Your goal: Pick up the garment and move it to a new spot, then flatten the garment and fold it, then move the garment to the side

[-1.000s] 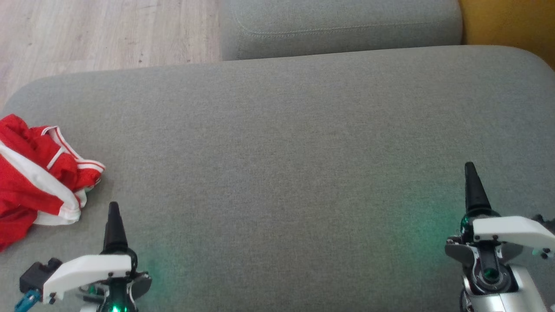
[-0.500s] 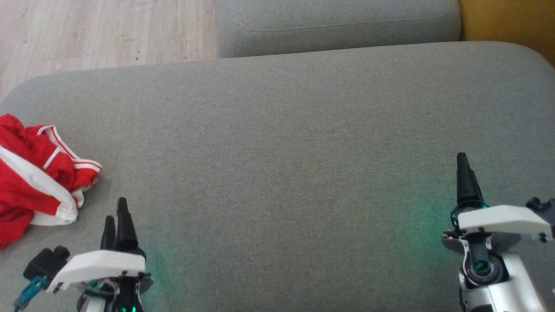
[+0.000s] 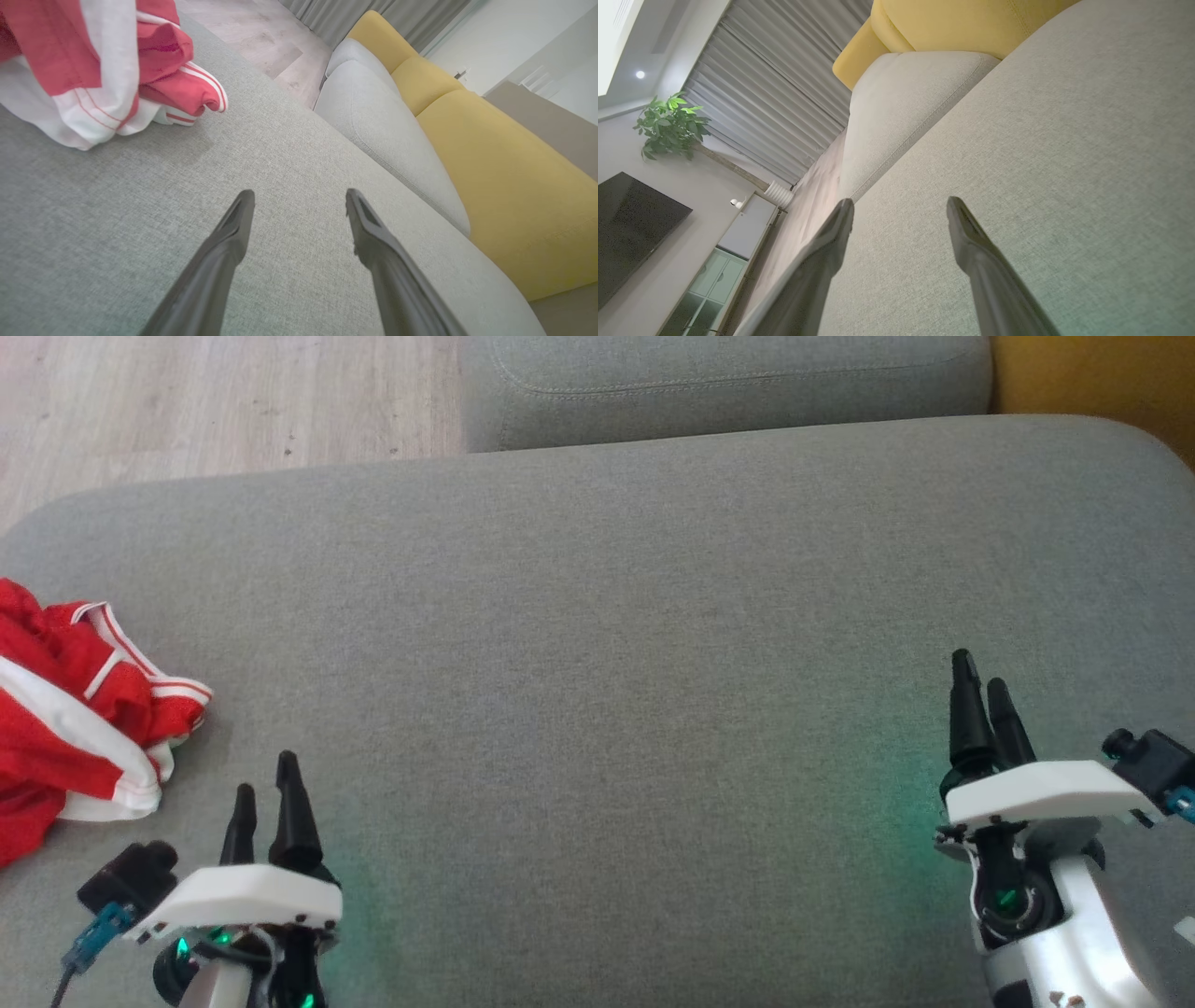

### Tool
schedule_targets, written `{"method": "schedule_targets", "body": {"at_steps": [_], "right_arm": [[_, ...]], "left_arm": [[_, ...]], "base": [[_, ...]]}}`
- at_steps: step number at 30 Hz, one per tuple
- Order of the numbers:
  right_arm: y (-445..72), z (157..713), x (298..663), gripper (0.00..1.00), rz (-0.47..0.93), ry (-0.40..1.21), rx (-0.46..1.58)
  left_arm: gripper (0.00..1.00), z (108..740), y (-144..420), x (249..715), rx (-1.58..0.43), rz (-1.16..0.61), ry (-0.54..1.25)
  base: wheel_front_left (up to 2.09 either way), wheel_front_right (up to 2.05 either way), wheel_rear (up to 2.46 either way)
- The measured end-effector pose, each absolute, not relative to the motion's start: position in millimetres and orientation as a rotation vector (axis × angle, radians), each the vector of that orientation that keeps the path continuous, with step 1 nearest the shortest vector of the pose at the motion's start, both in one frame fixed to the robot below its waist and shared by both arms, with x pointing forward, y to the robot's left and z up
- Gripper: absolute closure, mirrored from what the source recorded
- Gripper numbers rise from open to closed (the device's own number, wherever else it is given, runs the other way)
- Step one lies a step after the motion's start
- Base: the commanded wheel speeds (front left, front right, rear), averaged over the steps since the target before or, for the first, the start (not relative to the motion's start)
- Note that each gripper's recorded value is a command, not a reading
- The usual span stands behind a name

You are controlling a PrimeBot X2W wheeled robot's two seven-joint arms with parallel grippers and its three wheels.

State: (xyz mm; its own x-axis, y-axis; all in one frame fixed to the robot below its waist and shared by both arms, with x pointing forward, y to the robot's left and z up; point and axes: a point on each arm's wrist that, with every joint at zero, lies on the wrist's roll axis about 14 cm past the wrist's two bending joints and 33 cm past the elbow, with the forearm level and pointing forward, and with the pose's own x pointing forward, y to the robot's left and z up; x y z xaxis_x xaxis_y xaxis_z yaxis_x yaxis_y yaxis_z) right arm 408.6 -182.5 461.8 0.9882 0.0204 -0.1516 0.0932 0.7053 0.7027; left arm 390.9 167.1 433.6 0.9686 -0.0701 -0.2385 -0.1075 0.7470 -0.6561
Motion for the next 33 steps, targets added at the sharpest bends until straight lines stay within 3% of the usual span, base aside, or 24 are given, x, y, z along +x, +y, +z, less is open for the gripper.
{"method": "schedule_targets", "body": {"at_steps": [33], "right_arm": [[-160,451,412,0.0,0.069,0.18,0.336]], "left_arm": [[0.0,422,157,390,-0.279,-0.051,0.267]], "base": [[0.0,0.0,0.0]]}}
